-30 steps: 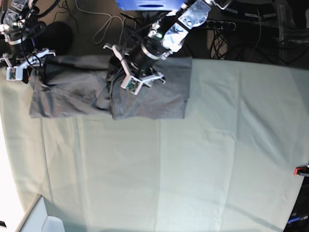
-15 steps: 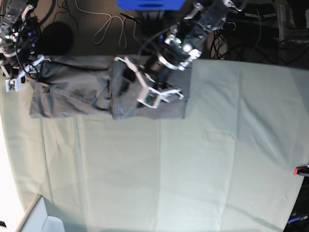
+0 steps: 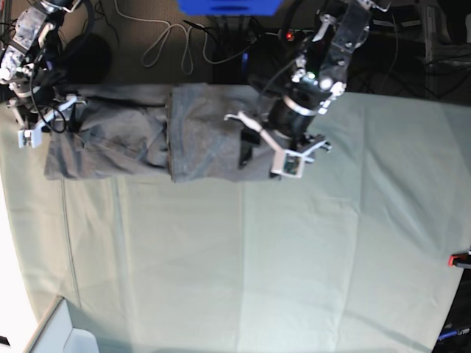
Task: Layout the t-shirt on the table in an organized manner, then fold the t-shirt properly
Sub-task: 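Release the left gripper and grasp the strip end with the right gripper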
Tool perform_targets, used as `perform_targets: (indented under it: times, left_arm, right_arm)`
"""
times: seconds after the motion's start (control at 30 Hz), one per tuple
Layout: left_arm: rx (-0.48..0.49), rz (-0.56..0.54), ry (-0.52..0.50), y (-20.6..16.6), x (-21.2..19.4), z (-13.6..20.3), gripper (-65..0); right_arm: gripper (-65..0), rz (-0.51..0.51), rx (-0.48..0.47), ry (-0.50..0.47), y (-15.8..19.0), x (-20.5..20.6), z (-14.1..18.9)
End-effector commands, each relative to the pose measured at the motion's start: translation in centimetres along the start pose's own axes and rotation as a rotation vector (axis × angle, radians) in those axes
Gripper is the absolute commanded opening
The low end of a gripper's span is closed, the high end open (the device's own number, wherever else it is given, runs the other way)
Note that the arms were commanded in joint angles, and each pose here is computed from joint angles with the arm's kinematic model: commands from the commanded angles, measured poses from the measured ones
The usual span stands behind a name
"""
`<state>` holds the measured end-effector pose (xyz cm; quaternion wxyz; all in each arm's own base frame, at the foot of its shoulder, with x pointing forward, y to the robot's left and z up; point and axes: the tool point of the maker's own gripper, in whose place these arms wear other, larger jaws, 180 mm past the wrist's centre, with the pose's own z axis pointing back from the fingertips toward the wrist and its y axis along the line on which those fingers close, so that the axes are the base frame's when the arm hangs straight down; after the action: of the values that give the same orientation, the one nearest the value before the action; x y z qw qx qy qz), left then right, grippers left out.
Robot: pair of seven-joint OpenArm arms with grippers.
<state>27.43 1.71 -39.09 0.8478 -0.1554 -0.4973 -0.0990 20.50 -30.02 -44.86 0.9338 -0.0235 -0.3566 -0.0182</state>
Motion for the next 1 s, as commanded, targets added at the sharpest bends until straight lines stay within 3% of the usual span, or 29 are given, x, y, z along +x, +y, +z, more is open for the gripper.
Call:
perform_targets:
  times: [0.0,0.27,0.4,0.5,0.63,0.77,0.97]
  left_arm:
    - [-0.007,0.005,-0.05,-0.2,1.5,0.0,-31.9]
    - [0.006,0.005,-0.051,0.3,1.5,0.1,-31.9]
    - [0.007,0.005,-0.051,0.4,1.5,0.1,-31.9]
    - [0.023,0.009,-0.053,1.0,1.6,0.2,-31.9]
    - [0.059,0.019,-0.073,2.4,2.3,0.7,-31.9]
    - [0.113,0.03,-0.105,4.3,3.4,1.7,-31.9]
    - [0.222,0.046,-0.136,8.2,4.1,3.8,-31.9]
  right_arm:
    - [-28.5,-0.003,-0.002,-0.051,-0.4,1.6,-0.2]
    - [-28.8,-0.048,0.034,-0.016,0.9,0.1,-1.4]
    - [-30.0,-0.016,0.083,-0.005,2.8,0.1,-1.9]
    - [-40.2,0.007,0.114,-0.001,4.0,0.2,-2.2]
    - [-64.3,0.011,0.124,-0.003,4.5,0.4,-2.3]
    - [-65.0,0.015,0.112,-0.015,4.0,0.9,-2.2]
    - [-65.0,0.11,0.063,-0.131,3.7,5.3,0.5]
